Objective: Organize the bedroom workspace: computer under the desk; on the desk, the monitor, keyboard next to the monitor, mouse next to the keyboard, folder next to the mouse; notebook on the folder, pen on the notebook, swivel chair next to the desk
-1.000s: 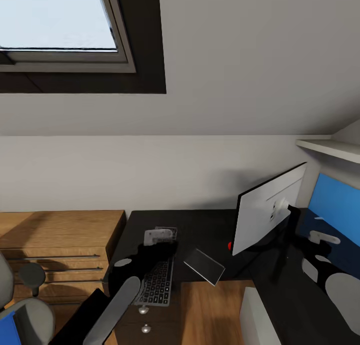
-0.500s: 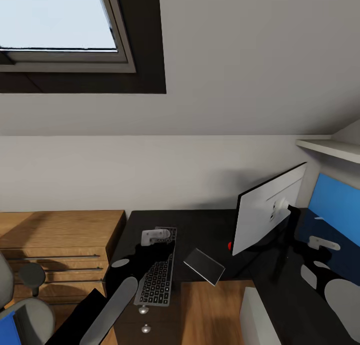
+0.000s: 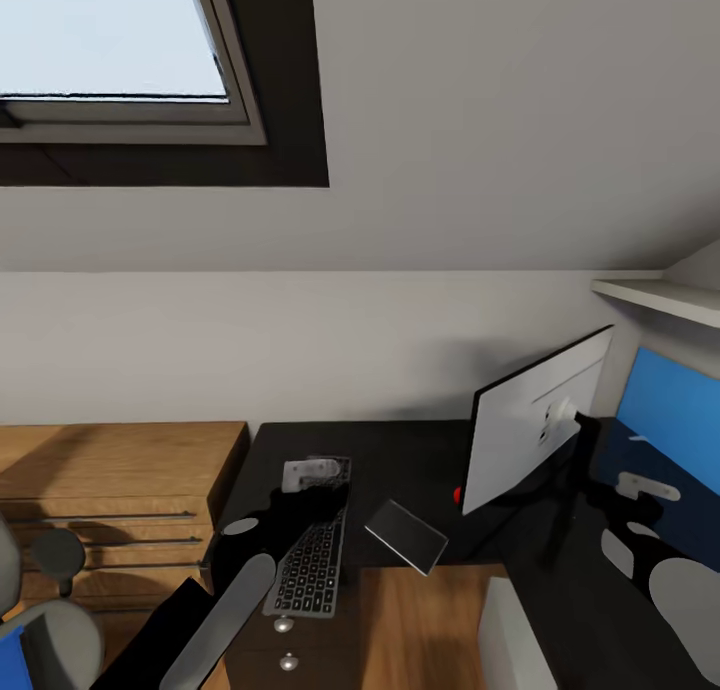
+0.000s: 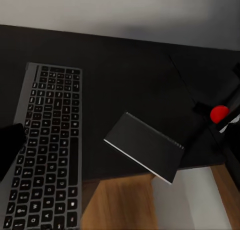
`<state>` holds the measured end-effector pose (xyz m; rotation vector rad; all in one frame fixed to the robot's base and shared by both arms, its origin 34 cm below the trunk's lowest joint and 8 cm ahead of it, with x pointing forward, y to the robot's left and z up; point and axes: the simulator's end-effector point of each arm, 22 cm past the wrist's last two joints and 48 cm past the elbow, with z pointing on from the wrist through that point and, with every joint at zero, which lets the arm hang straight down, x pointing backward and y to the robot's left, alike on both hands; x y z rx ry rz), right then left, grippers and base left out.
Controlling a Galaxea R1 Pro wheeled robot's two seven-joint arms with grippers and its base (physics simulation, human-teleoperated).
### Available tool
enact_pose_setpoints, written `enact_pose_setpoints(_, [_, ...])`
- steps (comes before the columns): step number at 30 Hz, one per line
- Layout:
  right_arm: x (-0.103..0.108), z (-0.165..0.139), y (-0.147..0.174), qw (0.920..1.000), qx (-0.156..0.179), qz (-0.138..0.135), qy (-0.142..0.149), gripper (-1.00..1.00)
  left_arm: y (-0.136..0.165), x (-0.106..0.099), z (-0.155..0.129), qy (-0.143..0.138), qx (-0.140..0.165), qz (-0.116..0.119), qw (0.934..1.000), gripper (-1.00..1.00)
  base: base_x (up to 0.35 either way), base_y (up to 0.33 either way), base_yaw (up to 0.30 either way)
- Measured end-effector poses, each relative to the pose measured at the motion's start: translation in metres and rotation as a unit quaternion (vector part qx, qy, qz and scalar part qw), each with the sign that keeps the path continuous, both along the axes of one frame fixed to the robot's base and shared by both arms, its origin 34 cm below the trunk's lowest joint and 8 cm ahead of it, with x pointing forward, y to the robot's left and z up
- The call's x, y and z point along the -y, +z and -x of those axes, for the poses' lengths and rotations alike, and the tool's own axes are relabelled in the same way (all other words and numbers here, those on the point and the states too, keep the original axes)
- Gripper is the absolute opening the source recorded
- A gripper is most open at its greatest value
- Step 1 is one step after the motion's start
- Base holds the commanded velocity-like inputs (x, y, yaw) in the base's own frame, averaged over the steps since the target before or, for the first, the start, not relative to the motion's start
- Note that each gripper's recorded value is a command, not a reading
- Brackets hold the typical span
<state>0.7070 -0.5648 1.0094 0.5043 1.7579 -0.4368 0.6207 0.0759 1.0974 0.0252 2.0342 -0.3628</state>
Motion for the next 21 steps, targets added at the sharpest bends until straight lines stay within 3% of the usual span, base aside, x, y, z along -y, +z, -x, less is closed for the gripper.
enact_pose_setpoints(7, [0.001, 0.0, 0.0, 1.0, 0.0, 0.0, -0.001, 1.0, -0.001, -0.002, -0.001, 0.002, 0.0, -0.002, 1.0, 1.0, 0.166, -0.149, 0.0])
enact_pose_setpoints(11, [0.001, 0.0, 0.0, 1.0, 0.0, 0.0, 0.0, 1.0, -0.004, -0.013, -0.002, 0.006, 0.0, -0.012, 0.9999, 1.0, 0.024, -0.022, 0.0])
enact_pose_setpoints(21, [-0.001, -0.001, -0.001, 1.0, 0.0, -0.001, 0.002, 1.0, -0.005, -0.015, -0.003, 0.007, 0.0, -0.015, 0.9999, 1.0, 0.002, -0.002, 0.0])
